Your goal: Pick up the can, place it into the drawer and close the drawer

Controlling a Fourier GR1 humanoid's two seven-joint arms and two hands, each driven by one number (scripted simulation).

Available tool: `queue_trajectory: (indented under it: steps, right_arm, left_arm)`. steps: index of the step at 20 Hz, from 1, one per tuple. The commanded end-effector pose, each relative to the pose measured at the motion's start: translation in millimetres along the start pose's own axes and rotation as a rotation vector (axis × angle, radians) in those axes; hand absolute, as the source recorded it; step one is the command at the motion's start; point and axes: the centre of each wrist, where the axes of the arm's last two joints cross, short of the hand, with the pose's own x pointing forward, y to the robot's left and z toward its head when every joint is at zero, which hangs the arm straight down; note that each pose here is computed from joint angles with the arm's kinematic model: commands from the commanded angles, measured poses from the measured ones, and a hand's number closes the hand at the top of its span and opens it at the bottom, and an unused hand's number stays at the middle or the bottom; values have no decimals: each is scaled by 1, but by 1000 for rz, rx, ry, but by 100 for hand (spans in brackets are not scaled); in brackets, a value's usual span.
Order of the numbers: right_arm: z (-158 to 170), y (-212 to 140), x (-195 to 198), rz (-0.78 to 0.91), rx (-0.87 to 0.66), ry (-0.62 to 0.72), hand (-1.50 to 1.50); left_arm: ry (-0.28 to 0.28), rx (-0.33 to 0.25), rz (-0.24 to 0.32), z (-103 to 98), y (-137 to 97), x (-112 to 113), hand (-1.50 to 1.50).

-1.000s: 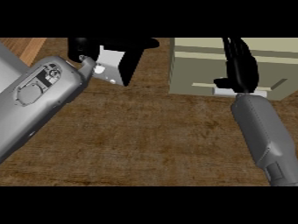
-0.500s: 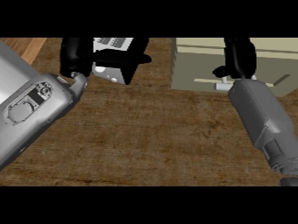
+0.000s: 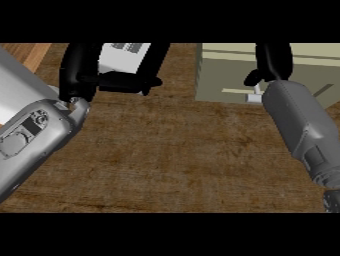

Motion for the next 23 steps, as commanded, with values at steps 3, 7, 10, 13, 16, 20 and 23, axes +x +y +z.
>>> queue_trajectory:
  steps: [3,7,10,13,16,20,23]
  right_arm:
    - [-29,-22,34,-213,-81,17,-150]
    - [-32,-23,47,-374,-102,20,-150]
    - [-26,-17,51,-483,-125,46,-150]
    - [-32,-22,58,-579,-102,33,-150]
    - [-25,-14,58,-727,-118,86,-150]
    - [-30,-18,66,-859,-90,100,-150]
    - [-39,-30,48,-877,-128,94,-150]
  left_arm:
    - [-2,0,-11,9,9,-8,-150]
    - [-15,-18,16,6,13,4,-150]
    - [4,-21,14,13,9,-6,-150]
    - [5,21,-12,6,21,-4,-150]
    - [16,30,-8,14,22,-21,-150]
    - [28,28,9,14,23,-17,-150]
    - [15,48,7,21,27,-32,-150]
